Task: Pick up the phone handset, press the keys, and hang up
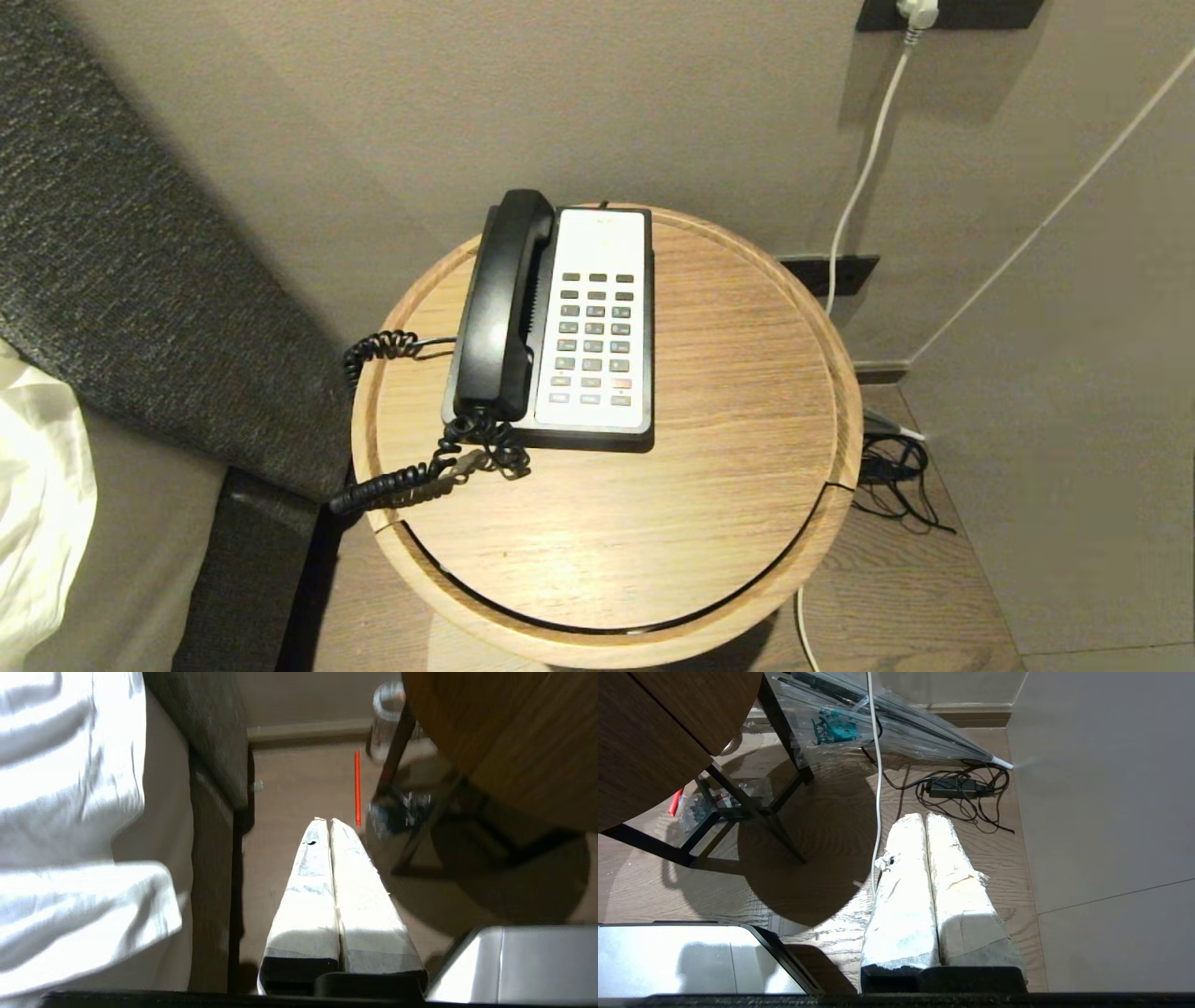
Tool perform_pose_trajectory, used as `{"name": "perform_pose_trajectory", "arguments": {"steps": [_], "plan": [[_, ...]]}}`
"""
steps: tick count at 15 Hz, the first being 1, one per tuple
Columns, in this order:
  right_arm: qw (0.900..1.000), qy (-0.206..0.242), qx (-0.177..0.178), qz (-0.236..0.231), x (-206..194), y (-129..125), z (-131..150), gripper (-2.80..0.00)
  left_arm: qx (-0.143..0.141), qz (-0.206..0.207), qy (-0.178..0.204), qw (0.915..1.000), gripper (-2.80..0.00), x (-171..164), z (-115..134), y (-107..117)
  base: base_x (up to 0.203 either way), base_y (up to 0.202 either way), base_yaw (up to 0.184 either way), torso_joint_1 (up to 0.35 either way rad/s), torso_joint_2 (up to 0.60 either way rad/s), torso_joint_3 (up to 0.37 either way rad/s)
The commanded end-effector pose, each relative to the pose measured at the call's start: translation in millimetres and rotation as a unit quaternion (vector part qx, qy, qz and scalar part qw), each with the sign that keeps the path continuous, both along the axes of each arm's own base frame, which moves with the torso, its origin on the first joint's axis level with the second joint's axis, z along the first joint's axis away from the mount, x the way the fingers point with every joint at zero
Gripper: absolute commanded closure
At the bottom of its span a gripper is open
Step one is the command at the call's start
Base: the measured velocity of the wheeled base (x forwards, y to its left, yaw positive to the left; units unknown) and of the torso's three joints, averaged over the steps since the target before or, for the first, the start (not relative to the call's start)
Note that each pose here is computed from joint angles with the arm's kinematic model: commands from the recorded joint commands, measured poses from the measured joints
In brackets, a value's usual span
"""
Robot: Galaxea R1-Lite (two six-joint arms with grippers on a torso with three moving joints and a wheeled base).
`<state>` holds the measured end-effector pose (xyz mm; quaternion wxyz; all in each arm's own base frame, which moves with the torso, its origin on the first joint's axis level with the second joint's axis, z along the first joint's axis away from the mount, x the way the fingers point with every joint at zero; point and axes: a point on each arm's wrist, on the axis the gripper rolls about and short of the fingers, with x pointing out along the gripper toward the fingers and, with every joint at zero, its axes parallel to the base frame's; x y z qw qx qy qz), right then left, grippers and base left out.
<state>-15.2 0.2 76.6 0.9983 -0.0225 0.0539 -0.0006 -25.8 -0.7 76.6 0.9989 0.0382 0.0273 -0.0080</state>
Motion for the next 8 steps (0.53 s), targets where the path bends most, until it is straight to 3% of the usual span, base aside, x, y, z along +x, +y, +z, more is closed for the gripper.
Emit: {"name": "perform_pose_trajectory", "arguments": {"steps": [1,8], "plan": [[1.0,0.0,-0.001,0.0,0.0,0.0,0.0,0.0,-0.002,0.0,-0.031,0.9995,0.0,3.3,-0.6,0.0,0.0,0.0,0.0,0.0,0.0,0.0],[1.0,0.0,0.002,-0.001,0.0,0.0,0.0,0.0,-0.005,-0.001,-0.028,0.9996,0.0,3.1,-0.9,0.0,0.0,0.0,0.0,0.0,0.0,0.0]]}}
